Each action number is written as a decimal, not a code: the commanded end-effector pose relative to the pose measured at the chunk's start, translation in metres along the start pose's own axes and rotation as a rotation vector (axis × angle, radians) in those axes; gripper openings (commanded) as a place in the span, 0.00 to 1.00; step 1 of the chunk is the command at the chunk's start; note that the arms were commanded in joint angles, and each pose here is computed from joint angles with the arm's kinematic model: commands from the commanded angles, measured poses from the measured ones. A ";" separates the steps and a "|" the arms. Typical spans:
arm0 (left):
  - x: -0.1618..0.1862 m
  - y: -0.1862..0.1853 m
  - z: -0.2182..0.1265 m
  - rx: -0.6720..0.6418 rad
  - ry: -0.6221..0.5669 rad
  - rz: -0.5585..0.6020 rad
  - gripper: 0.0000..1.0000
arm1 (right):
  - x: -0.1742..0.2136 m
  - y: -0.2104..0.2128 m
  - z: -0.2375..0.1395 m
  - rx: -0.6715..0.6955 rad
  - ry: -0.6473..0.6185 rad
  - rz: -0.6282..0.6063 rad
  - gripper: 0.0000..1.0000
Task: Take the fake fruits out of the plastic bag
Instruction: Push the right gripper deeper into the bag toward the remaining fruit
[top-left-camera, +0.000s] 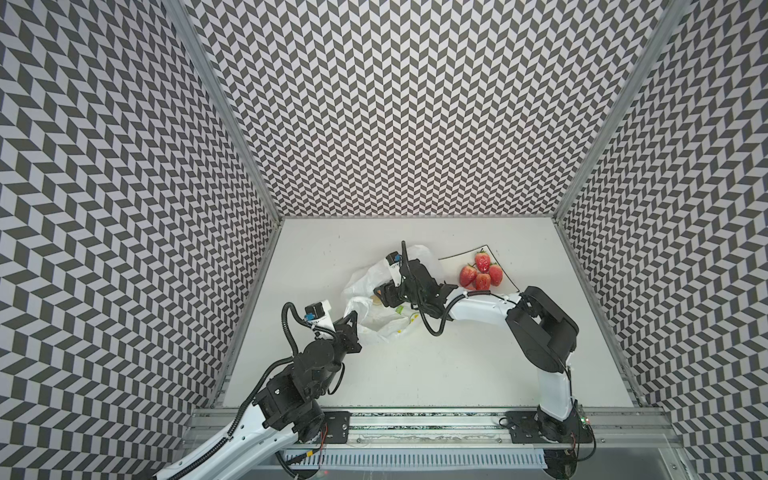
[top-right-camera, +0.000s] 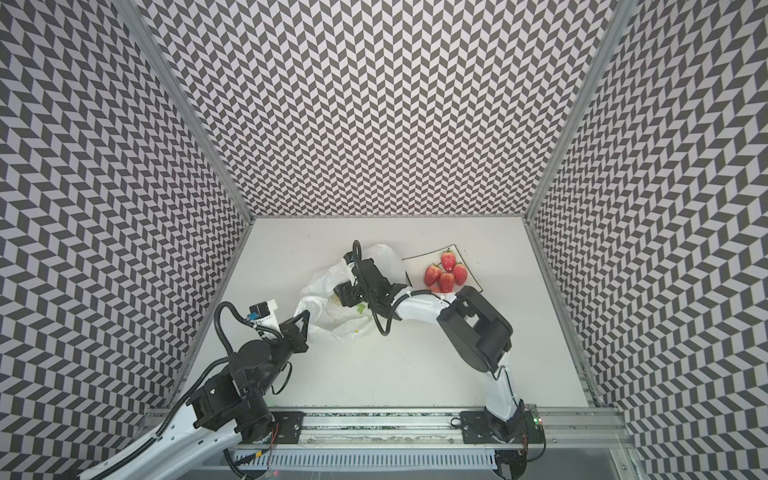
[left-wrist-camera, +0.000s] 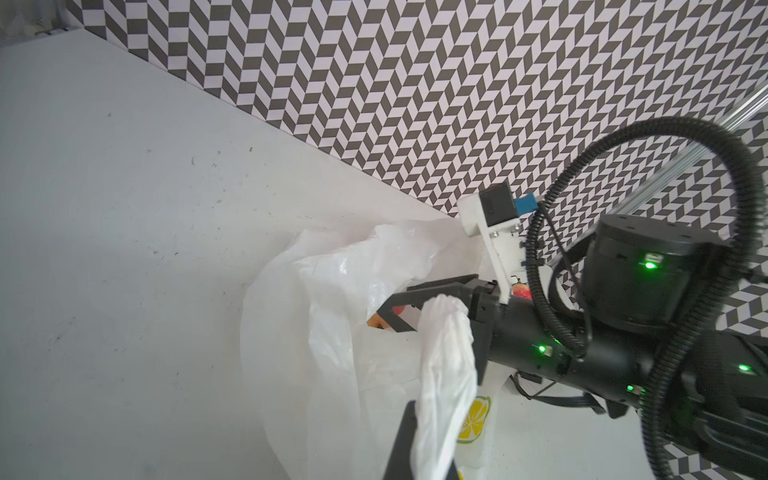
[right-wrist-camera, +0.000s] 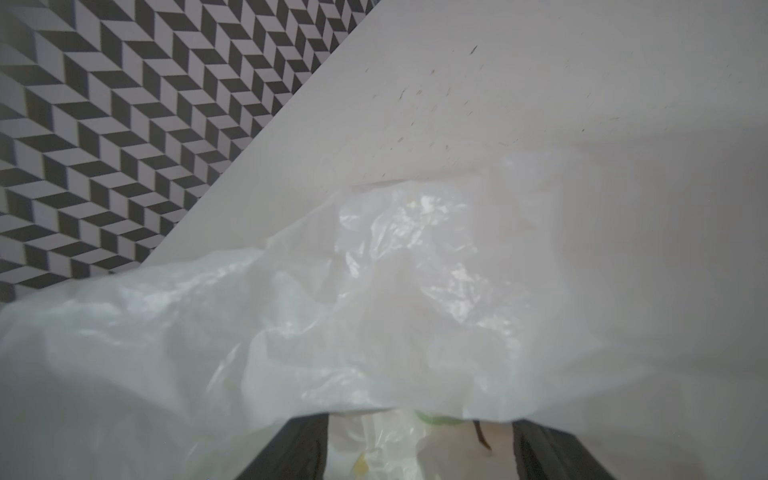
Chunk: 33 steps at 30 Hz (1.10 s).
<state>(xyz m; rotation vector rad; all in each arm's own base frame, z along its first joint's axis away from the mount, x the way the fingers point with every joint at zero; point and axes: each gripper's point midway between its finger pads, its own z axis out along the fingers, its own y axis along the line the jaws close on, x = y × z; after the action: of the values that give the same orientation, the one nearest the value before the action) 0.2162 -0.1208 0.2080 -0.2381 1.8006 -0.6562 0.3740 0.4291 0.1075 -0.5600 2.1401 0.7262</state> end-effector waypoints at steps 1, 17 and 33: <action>-0.022 -0.019 -0.005 0.058 -0.044 -0.025 0.00 | -0.016 -0.016 0.018 0.099 -0.092 -0.033 0.72; -0.018 0.000 -0.008 -0.026 -0.036 -0.086 0.00 | 0.001 0.017 0.039 -0.119 -0.094 -0.145 0.73; -0.009 0.012 -0.014 -0.070 0.013 -0.084 0.00 | 0.017 0.030 -0.001 -0.063 -0.122 -0.473 0.72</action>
<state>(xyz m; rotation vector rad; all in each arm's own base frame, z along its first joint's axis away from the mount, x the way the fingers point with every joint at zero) 0.2084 -0.1005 0.1929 -0.3749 1.8686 -0.6300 0.3326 0.4369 0.0932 -0.9755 1.8641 0.6094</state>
